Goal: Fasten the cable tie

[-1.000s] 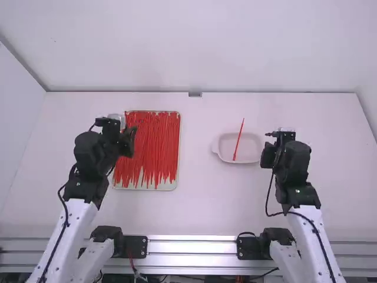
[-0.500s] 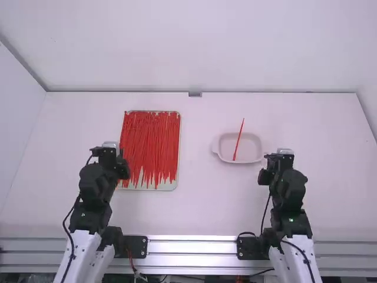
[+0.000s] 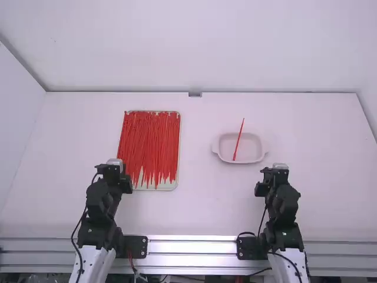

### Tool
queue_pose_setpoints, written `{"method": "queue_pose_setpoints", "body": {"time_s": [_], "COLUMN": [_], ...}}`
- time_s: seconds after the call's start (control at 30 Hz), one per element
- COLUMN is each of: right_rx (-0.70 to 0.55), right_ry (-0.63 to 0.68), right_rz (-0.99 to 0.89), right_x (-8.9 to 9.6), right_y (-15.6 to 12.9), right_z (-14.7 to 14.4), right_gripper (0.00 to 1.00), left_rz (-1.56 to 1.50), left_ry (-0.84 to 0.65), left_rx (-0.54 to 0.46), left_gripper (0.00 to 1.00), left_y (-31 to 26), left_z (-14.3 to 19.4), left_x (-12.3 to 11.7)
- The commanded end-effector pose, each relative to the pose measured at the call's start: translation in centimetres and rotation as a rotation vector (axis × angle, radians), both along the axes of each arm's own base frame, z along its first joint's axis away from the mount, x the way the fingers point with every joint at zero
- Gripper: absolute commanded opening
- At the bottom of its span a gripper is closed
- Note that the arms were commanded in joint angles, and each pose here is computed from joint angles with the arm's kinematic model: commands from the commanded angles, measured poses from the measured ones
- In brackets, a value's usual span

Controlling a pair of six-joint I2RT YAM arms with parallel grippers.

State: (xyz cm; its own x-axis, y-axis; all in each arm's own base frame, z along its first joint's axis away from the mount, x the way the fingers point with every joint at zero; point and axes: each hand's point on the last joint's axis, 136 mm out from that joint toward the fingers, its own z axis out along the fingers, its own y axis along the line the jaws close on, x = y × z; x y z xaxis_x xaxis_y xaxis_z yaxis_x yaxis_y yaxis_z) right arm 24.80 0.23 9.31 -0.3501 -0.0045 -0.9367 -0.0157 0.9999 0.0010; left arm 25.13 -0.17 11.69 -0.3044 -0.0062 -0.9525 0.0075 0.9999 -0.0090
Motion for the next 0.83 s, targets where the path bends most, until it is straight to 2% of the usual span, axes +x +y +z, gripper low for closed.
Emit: {"method": "queue_pose_setpoints", "body": {"time_s": [0.0, 0.07, 0.57, 0.8], "right_rx": [0.005, 0.005, 0.005, 0.005], "right_ry": [-0.025, -0.057, -0.225, -0.253], "right_rz": [-0.001, -0.001, 0.0, 0.0], "right_x": [-0.1, 0.0, -0.2, -0.2], "right_y": [0.0, 0.0, 0.0, 0.0], "right_z": [0.3, 1.0, 4.8, 5.5], "right_gripper": [0.0, 0.0, 0.0, 0.0], "left_rz": [0.008, 0.008, 0.008, 0.008], "left_ry": [-0.006, -0.012, -0.179, -0.204], "left_rx": [0.009, 0.009, 0.008, 0.008], "left_gripper": [0.0, 0.0, 0.0, 0.0], "left_y": [0.2, 0.2, 0.2, 0.2], "left_z": [-0.8, -1.3, 2.5, 3.1], "left_x": [-0.2, -0.3, -0.5, -0.6]}}
